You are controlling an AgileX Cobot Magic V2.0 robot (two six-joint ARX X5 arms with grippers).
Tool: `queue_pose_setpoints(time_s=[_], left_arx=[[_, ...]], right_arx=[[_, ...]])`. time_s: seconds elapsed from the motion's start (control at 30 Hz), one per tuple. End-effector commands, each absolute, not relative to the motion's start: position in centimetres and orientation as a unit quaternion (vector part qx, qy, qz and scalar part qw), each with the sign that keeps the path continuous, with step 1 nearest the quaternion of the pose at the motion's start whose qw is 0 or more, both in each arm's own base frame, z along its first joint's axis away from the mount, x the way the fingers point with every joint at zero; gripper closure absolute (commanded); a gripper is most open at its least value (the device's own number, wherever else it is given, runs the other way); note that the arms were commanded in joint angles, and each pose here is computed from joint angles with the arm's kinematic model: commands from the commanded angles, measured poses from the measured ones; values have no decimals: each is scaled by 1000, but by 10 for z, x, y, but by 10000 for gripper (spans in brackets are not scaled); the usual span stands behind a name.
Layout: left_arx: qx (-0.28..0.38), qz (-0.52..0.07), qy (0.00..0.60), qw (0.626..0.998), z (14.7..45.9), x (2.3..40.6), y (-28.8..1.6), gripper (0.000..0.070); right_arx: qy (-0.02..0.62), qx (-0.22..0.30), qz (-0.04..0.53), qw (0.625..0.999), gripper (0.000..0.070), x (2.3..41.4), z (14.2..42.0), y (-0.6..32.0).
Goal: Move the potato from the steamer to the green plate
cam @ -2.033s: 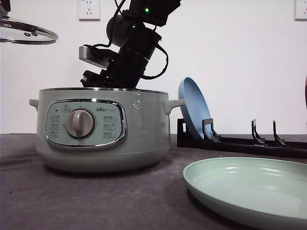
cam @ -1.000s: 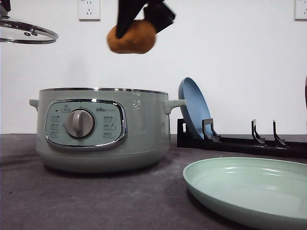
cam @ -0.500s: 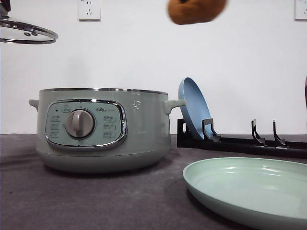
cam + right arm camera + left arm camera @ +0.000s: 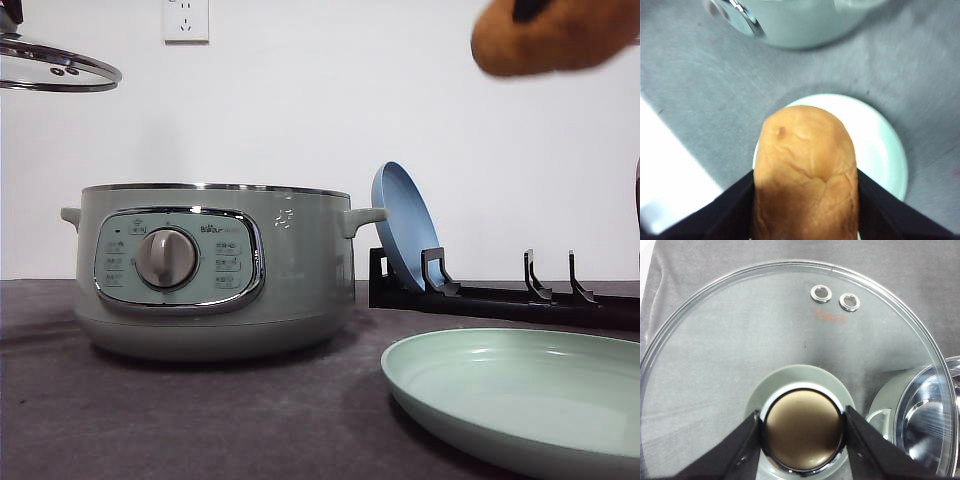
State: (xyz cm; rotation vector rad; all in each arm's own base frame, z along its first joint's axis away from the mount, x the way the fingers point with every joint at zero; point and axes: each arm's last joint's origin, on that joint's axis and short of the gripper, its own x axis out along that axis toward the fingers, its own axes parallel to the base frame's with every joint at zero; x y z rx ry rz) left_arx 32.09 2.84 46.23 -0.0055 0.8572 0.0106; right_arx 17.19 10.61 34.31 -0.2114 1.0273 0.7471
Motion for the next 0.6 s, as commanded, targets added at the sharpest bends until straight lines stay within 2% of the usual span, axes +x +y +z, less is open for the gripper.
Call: queue_pose_setpoints(time_s=[0.0,0.33,0.43,0.57], left_arx=[[-3,2,382,924,474,319,27,700],[-3,2,382,924,474,319,27,700],[-3,1,382,924,474,319,27,700],[-4,2,382,924,474,319,27,700]], right_arx=[[490,-70,333,803,460,172,332,107],[499,2,284,818,460,179,248,110],[496,24,269,825,460,179,228,110],[500,28,251,828,460,176,209,107]])
